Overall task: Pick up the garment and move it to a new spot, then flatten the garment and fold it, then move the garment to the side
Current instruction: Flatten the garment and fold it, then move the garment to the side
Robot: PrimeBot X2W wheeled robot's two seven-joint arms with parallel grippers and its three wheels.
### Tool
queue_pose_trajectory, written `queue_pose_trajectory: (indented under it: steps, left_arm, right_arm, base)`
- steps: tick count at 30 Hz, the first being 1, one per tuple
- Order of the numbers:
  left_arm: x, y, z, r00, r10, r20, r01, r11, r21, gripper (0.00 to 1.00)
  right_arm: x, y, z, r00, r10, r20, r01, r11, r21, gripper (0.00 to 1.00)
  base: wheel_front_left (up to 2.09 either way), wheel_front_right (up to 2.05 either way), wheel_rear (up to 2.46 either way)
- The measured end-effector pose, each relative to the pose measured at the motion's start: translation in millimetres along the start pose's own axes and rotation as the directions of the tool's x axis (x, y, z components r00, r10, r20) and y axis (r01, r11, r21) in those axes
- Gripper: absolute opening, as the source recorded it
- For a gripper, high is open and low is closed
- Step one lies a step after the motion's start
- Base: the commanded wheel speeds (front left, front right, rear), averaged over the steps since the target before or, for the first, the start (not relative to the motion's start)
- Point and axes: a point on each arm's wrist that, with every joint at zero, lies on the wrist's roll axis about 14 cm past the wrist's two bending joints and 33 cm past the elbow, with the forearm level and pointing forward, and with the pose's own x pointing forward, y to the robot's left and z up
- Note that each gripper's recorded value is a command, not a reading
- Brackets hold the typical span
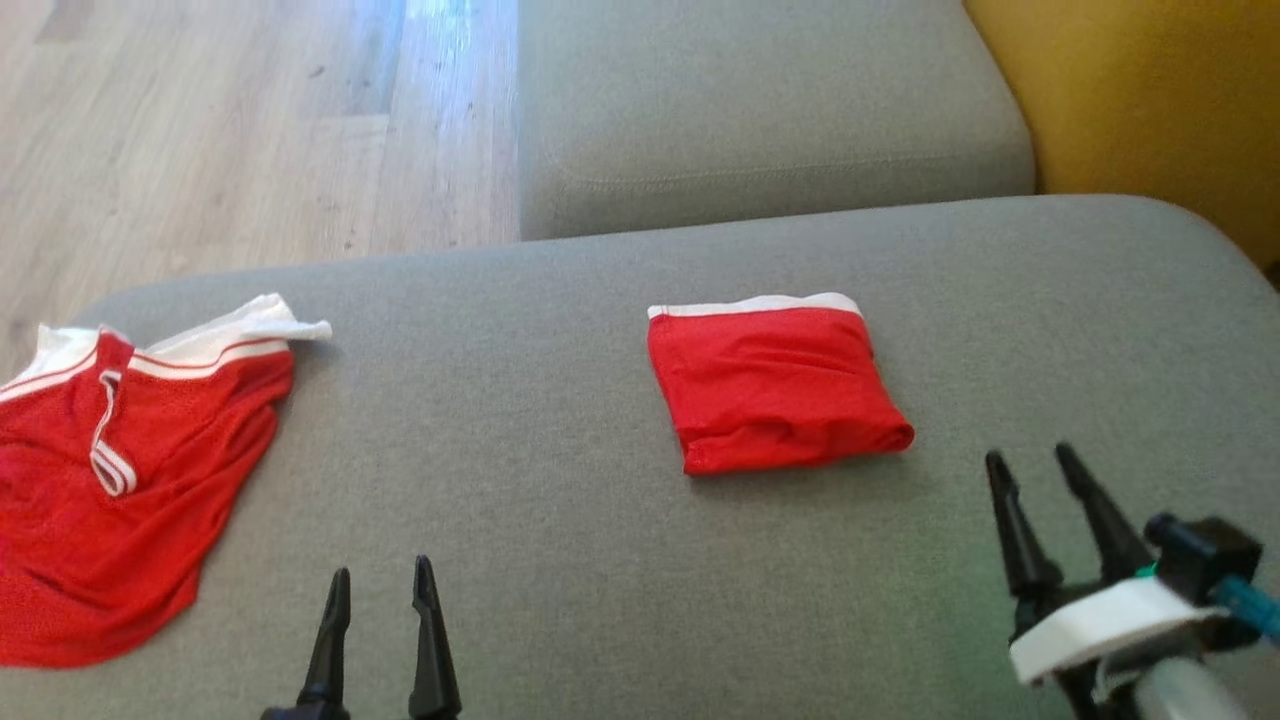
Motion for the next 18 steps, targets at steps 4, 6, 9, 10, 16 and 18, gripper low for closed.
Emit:
queue_pose_trajectory:
  steps: [4,6,9,10,16,18]
  left_arm:
    - [-3.5,-0.3,-0.4,1.000,-0.005,0.001,0.005,1.000,0.018,1.00]
    - [-6.0,0.6,-2.6,1.000,-0.002,-0.005,0.002,1.000,0.020,1.00]
    - [-6.4,1.0,-2.4,1.000,-0.003,-0.004,0.003,1.000,0.028,1.00]
    - [-6.3,1.4,-2.6,1.000,-0.002,-0.005,0.002,1.000,0.028,1.00]
    - [-6.4,4.5,-7.9,1.000,0.006,-0.022,-0.005,0.999,0.039,1.00]
    - [-6.7,5.1,-9.5,1.000,0.007,-0.027,-0.006,0.999,0.040,1.00]
  right_arm:
    - [-12.3,1.1,-14.1,0.999,-0.009,-0.033,0.010,1.000,0.003,1.00]
    - [-15.0,1.4,-16.8,0.999,-0.010,-0.037,0.010,1.000,-0.001,1.00]
    - [-15.2,4.2,-18.5,0.999,-0.007,-0.040,0.006,1.000,-0.007,1.00]
    - [-15.1,4.9,-19.3,0.999,-0.005,-0.043,0.004,1.000,-0.014,1.00]
    - [-13.1,8.8,-21.4,0.999,-0.004,-0.045,0.004,1.000,-0.009,1.00]
    - [-13.0,8.4,-21.3,0.999,-0.005,-0.045,0.005,1.000,-0.009,1.00]
  base:
    - [0.00,0.00,0.00]
    - [0.00,0.00,0.00]
    - [0.00,0.00,0.00]
    - [0.00,0.00,0.00]
    - [0.00,0.00,0.00]
    - [0.00,0.00,0.00]
